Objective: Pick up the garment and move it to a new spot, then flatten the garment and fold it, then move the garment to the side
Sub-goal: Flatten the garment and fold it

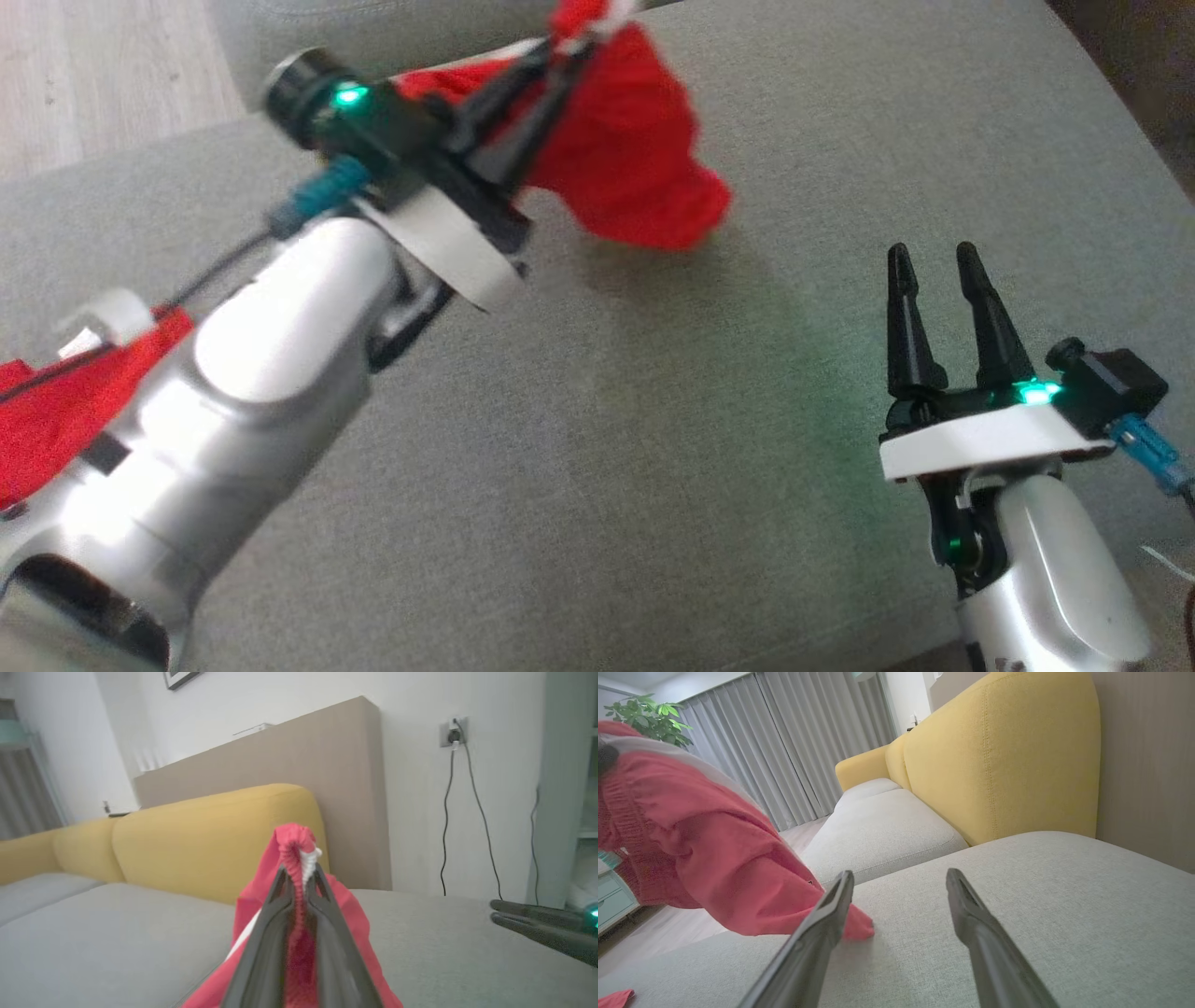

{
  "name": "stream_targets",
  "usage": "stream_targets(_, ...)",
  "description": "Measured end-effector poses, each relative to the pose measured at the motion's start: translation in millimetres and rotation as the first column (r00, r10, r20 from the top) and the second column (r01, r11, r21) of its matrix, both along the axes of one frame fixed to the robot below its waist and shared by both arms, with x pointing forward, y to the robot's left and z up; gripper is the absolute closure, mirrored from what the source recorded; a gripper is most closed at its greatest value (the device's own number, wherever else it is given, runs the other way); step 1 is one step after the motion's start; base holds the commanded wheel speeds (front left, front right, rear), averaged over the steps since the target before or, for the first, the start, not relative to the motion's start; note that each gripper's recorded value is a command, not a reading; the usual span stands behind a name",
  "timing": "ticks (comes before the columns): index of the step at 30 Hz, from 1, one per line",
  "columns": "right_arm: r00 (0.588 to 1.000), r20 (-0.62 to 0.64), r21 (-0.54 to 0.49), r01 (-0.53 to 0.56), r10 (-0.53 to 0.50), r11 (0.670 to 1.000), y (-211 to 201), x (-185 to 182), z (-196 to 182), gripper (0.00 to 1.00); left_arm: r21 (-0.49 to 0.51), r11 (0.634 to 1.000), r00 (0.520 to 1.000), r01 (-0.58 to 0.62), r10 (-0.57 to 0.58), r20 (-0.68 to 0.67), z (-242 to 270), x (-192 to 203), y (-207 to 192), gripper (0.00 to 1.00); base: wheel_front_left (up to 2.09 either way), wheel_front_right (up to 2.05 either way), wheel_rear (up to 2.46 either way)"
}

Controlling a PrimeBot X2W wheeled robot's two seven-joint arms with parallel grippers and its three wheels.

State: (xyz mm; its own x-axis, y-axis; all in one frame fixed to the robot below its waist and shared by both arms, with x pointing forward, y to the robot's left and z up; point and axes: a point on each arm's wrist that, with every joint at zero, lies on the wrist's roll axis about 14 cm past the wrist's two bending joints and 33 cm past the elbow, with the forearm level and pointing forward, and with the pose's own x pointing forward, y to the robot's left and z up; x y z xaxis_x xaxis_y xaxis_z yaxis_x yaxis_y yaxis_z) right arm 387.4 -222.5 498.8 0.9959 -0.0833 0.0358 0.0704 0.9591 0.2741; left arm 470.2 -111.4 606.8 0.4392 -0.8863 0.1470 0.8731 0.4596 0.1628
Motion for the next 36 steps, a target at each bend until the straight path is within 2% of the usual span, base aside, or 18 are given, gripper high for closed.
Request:
stream_targets(4, 1.0, -0.009, 0.001, 0.007, -0.007, 1.0, -2.1, 0.0, -3.0, 0.0, 0.106, 0.986, 0.986, 0.128, -0.138, 0.091, -18.1, -34.1, -19.4, 1.0, 0.0, 0.0, 0.0)
stream_targets(8, 1.0, -0.004, 0.003, 0.012, -0.012, 1.0, -3.4, 2.6, -3.8, 0.0, 0.263, 0.941, 0.969, 0.212, -0.238, 0.069, -69.9, -64.2, -8.2, 1.0, 0.0, 0.0, 0.0)
stream_targets(11, 1.0, -0.005, 0.005, 0.007, -0.007, 1.0, -1.7, 4.5, -4.5, 0.0, 0.309, 0.923, 0.968, 0.231, -0.249, 0.02, -96.5, -78.0, 7.2, 1.0, 0.0, 0.0, 0.0)
stream_targets(15, 1.0, -0.006, 0.012, -0.015, 0.015, 1.0, 6.1, 8.3, -5.8, 0.0, 0.41, 0.885, 0.975, 0.221, -0.201, -0.092, -144.8, -101.7, 43.0, 1.0, 0.0, 0.0, 0.0)
stream_targets(17, 0.999, -0.006, 0.015, -0.032, 0.032, 0.999, 12.0, 10.1, -6.1, 0.0, 0.446, 0.868, 0.973, 0.218, -0.157, -0.169, -167.3, -115.1, 58.5, 0.55, 0.0, 0.0, 0.0)
stream_targets(18, 0.999, -0.004, 0.017, -0.039, 0.039, 0.999, 14.8, 10.8, -5.7, 0.0, 0.458, 0.864, 0.972, 0.208, -0.132, -0.193, -175.0, -117.8, 66.5, 0.11, 0.0, 0.0, 0.0)
stream_targets(19, 0.999, -0.002, 0.018, -0.048, 0.048, 0.999, 17.8, 11.5, -5.4, 0.0, 0.465, 0.866, 0.973, 0.184, -0.095, -0.208, -178.9, -114.1, 74.7, 0.0, 0.0, 0.0, 0.0)
stream_targets(21, 0.998, 0.0, 0.013, -0.067, 0.067, 0.998, 24.2, 12.2, -4.7, 0.0, 0.469, 0.877, 0.975, 0.102, 0.005, -0.22, -179.1, -96.9, 92.1, 0.0, 0.0, 0.0, 0.0)
stream_targets(25, 0.995, 0.014, 0.002, -0.101, 0.101, 0.995, 35.2, 15.4, 2.2, 0.0, 0.399, 0.911, 0.964, -0.102, 0.189, -0.185, -158.3, -67.0, 115.3, 0.0, 0.0, 0.0, 0.0)
stream_targets(28, 0.992, 0.036, -0.004, -0.122, 0.123, 0.992, 42.4, 16.4, 10.5, 0.0, 0.294, 0.906, 0.909, -0.306, 0.369, -0.192, -138.4, -46.9, 139.8, 0.0, 0.0, 0.0, 0.0)
stream_targets(32, 0.991, 0.046, -0.01, -0.128, 0.128, 0.992, 45.1, 13.2, 13.6, 0.0, 0.127, 0.827, 0.777, -0.548, 0.559, -0.29, -114.0, -38.1, 178.2, 0.0, 0.0, 0.0, 0.0)
stream_targets(36, 0.988, 0.034, -0.023, -0.149, 0.15, 0.989, 51.8, 10.9, 11.7, 0.0, -0.029, 0.734, 0.692, -0.679, 0.625, -0.361, -90.5, -54.0, 200.5, 0.0, 0.0, 0.0, 0.0)
